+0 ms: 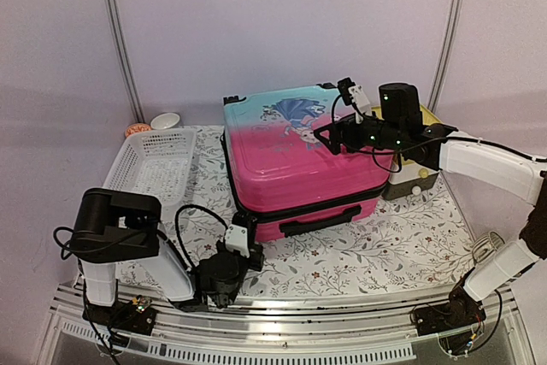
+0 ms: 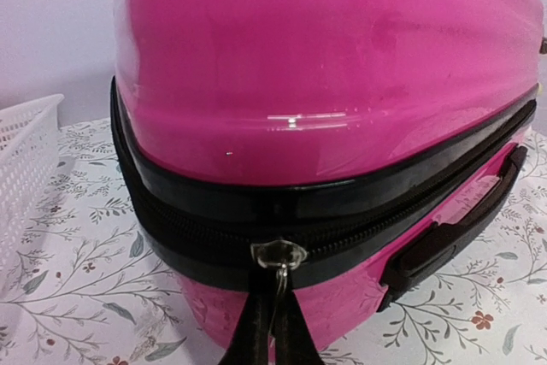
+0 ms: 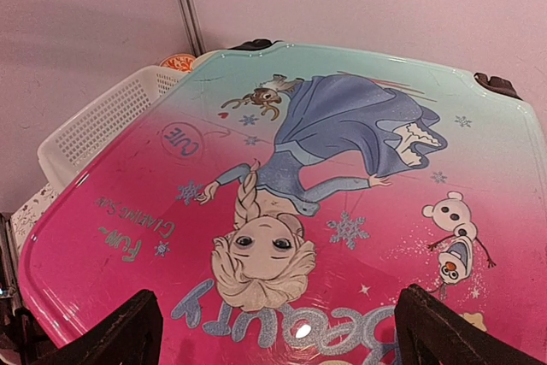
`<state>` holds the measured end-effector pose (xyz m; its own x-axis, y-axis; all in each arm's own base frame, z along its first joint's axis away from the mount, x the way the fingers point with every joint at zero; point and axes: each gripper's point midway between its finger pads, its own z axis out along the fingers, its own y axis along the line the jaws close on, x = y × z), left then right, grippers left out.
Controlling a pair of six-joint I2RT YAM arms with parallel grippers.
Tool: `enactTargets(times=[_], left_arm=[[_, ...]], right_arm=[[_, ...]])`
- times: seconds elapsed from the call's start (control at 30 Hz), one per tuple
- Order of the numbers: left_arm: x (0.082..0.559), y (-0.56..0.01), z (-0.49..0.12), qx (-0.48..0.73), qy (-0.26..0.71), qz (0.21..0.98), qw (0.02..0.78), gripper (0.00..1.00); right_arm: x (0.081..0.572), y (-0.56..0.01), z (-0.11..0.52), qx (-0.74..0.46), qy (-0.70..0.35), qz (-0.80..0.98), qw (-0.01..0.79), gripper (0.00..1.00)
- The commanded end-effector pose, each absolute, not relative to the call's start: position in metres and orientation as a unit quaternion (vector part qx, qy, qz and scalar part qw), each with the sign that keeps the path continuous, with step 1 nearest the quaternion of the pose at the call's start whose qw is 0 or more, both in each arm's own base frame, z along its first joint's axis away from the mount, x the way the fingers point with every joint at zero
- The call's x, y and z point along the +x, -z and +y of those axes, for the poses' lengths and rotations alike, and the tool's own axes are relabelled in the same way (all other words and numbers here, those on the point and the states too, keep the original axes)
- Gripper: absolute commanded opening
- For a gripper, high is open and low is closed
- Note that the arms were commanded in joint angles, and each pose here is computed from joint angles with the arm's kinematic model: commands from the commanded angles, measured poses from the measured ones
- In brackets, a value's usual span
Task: Open, take out, and arrange the luggage
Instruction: Pick up the zipper from the luggage, then unzip the zipper of the luggage.
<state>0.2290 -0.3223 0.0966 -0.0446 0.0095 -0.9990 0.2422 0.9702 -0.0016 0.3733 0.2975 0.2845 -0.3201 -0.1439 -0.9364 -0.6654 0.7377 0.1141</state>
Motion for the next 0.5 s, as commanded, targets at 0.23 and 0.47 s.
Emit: enactTargets(times=[0.23,0.47], left_arm=[[0.222,-0.121,-0.307,0.088,0.196,0.718,0.662,0.0],[0.225,-0.108,-0.295,0.079,0.236,0.747,0.617,0.0]], right_arm=[[0.381,-0.257,0.294,-0.269,-0.216,0.806,0.48,0.96],[0.385,-0.217,0.29,-0.266,-0.188,0.84,0.433,0.96]])
